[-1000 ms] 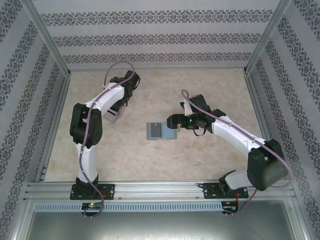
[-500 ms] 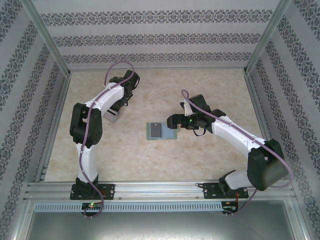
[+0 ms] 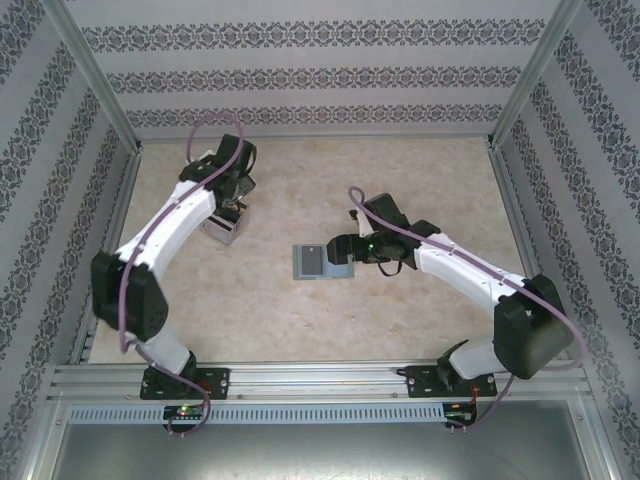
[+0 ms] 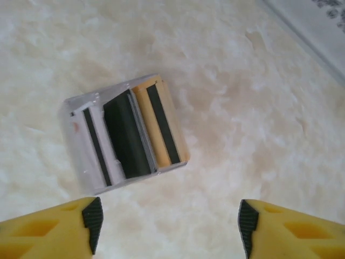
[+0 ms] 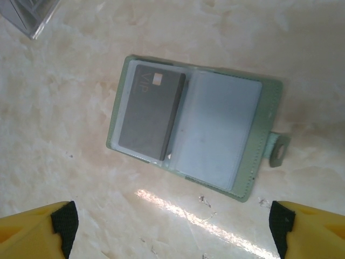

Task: Take the credit cards out of the card holder

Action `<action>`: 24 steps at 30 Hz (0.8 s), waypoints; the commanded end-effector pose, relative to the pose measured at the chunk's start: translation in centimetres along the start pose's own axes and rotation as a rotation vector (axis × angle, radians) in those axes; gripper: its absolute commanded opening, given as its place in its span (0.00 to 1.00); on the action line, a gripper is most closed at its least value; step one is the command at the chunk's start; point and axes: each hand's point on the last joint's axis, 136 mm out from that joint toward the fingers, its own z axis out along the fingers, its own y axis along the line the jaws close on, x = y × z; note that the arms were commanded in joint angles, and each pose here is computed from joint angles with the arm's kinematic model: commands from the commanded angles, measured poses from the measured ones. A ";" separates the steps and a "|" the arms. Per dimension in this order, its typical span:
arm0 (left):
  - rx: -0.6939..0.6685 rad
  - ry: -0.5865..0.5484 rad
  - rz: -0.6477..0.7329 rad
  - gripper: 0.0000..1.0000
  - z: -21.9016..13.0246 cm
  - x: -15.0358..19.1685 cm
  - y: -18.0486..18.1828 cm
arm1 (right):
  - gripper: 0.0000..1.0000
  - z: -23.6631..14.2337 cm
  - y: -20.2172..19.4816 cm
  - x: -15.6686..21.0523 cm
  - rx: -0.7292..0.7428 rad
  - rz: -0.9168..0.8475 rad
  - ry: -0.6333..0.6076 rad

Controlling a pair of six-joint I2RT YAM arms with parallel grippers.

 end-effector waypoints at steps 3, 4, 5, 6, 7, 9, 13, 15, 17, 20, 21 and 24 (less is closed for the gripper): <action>0.045 0.050 0.084 0.96 -1.2 2.4 3.1 | 0.83 2.1 0.7 -0.4 0.085 0.008 0.013; 0.060 0.053 0.087 1.00 -1.4 2.9 3.6 | 0.81 2.7 0.9 -0.2 0.116 -0.008 0.023; 0.075 0.061 0.090 0.99 -1.5 3.5 4.1 | 0.81 3.2 1.0 -0.1 0.149 -0.029 0.029; 0.084 0.064 0.094 0.99 -1.6 3.9 4.5 | 0.80 3.6 1.2 0.0 0.171 -0.045 0.035; 0.092 0.070 0.103 0.99 -1.7 4.3 5.0 | 0.78 4.2 1.6 0.0 0.184 -0.065 0.046; 0.100 0.087 0.128 0.99 -1.7 5.2 5.7 | 0.76 5.2 1.9 0.3 0.218 -0.090 0.067; 0.089 0.138 0.153 0.99 -1.2 7.3 7.4 | 0.75 7.1 1.8 0.9 0.282 -0.119 0.112; 0.125 0.172 0.151 0.99 -0.8 8.5 7.4 | 0.74 7.8 1.5 1.0 0.298 -0.122 0.134; 0.184 0.208 0.141 0.99 -0.4 9.8 6.9 | 0.72 8.4 0.9 1.0 0.315 -0.118 0.154; 0.247 0.260 0.144 0.99 0.1 11.2 6.1 | 0.71 8.9 0.1 0.9 0.316 -0.097 0.169; 0.259 0.275 0.145 0.99 0.3 11.7 6.0 | 0.70 9.0 -0.1 1.0 0.317 -0.091 0.175; 0.306 0.323 0.157 0.99 0.7 12.8 5.3 | 0.67 9.6 -1.1 1.2 0.332 -0.082 0.202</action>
